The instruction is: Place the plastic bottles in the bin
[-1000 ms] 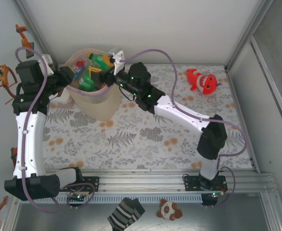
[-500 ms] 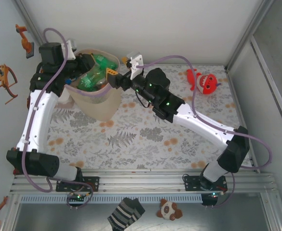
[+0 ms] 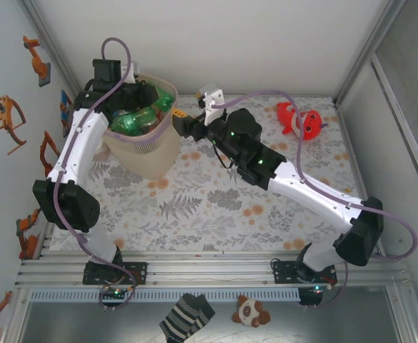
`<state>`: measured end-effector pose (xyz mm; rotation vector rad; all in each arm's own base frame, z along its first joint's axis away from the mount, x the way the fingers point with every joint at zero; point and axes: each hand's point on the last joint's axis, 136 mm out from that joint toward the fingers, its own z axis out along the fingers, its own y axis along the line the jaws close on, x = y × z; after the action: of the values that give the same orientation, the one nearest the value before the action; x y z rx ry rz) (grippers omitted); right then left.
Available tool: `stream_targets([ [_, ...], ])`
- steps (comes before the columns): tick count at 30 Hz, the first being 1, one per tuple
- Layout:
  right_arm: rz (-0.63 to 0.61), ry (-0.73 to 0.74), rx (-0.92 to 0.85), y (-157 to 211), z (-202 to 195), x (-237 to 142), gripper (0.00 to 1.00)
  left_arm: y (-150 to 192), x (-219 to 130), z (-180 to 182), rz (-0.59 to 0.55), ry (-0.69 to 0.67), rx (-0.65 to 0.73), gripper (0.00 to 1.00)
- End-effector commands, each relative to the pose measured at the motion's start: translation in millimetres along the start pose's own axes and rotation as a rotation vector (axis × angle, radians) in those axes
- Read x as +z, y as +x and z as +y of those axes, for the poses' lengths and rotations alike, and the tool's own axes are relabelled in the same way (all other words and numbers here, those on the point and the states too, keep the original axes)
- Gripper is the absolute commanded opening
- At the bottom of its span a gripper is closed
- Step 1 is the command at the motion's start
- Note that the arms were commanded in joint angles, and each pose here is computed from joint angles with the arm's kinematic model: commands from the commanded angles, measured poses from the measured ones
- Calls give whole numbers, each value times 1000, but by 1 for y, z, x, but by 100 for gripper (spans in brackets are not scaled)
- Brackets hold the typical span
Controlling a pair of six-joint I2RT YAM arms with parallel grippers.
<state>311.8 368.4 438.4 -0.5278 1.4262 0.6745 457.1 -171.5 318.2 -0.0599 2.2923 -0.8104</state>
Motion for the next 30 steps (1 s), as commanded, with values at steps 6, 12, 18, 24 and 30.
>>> stream_targets([
  [6, -7, 58, -21, -6, -11, -16, 77, 28, -13, 22, 72, -120, 52, 17],
  [12, 0, 59, -23, -6, -11, -18, 77, 19, -42, 27, 3, -202, 105, 17],
  [18, 0, 60, -22, -8, -12, -20, 77, 9, -71, 16, -57, -189, 148, 22],
  [24, 4, 74, -28, -8, -15, -23, 77, 18, -81, 10, -21, -174, 170, 21],
  [30, 11, 87, -34, -8, -17, -26, 77, 58, -74, -5, 160, -68, 193, 21],
])
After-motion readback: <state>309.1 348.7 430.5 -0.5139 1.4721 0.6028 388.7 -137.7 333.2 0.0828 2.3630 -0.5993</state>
